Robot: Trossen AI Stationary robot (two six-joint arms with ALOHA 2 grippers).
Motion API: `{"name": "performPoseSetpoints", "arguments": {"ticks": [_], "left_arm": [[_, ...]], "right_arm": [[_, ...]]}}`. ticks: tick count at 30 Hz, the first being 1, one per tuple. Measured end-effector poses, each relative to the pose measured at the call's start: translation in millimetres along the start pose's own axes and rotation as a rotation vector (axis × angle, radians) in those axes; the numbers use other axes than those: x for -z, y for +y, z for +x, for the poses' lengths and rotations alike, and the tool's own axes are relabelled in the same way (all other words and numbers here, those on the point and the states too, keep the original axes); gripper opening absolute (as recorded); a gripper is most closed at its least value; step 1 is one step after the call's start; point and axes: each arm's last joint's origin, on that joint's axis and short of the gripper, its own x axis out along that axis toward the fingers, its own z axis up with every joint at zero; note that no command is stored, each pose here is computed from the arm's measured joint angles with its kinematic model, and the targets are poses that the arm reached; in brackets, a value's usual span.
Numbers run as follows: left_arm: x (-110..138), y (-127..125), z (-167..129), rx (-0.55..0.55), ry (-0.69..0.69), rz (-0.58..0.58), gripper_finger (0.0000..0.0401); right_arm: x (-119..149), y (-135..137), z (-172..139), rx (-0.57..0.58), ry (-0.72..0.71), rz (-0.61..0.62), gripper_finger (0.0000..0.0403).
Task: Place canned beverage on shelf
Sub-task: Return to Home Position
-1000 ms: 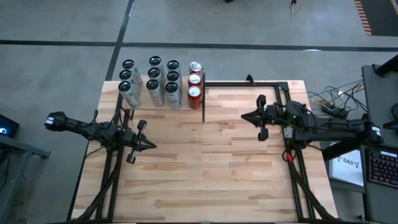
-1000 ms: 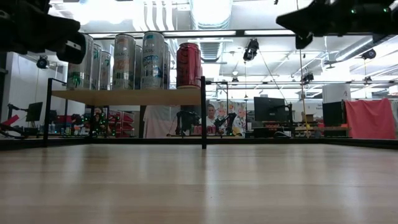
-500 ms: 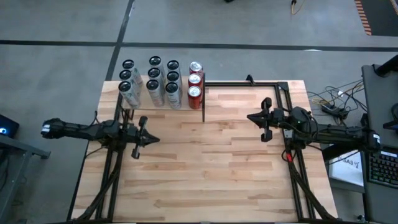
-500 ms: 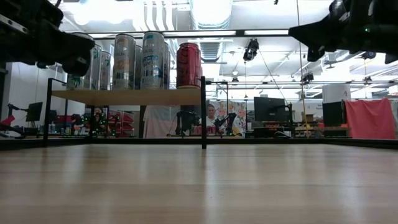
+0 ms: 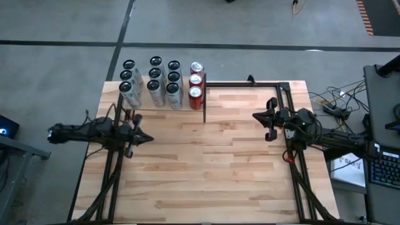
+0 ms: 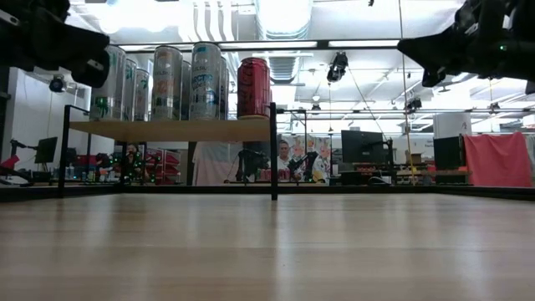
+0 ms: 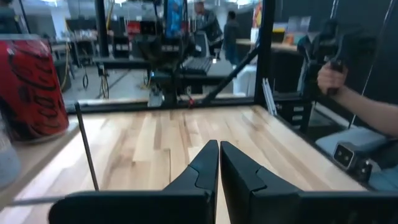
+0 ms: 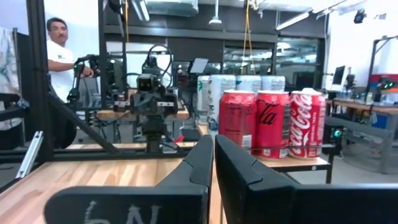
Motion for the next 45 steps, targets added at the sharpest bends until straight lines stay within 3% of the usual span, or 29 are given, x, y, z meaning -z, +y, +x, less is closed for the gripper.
{"name": "performPoseSetpoints", "arguments": {"ticks": [6, 16, 27, 34, 37, 42, 45], "left_arm": [[9, 0, 1, -0.003, 0.001, 0.001, 0.0000], [31, 1, 10, 0.009, -0.063, -0.012, 0.0000], [31, 0, 10, 0.017, -0.062, 0.004, 0.0000], [31, 2, 10, -0.033, -0.064, -0.002, 0.0000], [31, 2, 10, -0.035, -0.060, -0.004, 0.0000], [31, 2, 10, -0.035, -0.060, -0.021, 0.0000], [31, 2, 10, -0.034, -0.060, -0.044, 0.0000]], "right_arm": [[10, -3, -5, 0.029, 0.012, 0.004, 0.0009], [15, -2, -8, -0.074, 0.031, -0.049, 0.0009], [27, -2, -8, -0.086, 0.142, -0.024, 0.0009], [25, -2, -8, -0.093, 0.118, -0.034, 0.0009], [30, -3, -8, -0.075, 0.164, -0.026, 0.0009], [30, -8, -8, 0.098, 0.177, -0.090, 0.0009], [30, -8, -8, 0.094, 0.177, -0.078, 0.0009]]}}
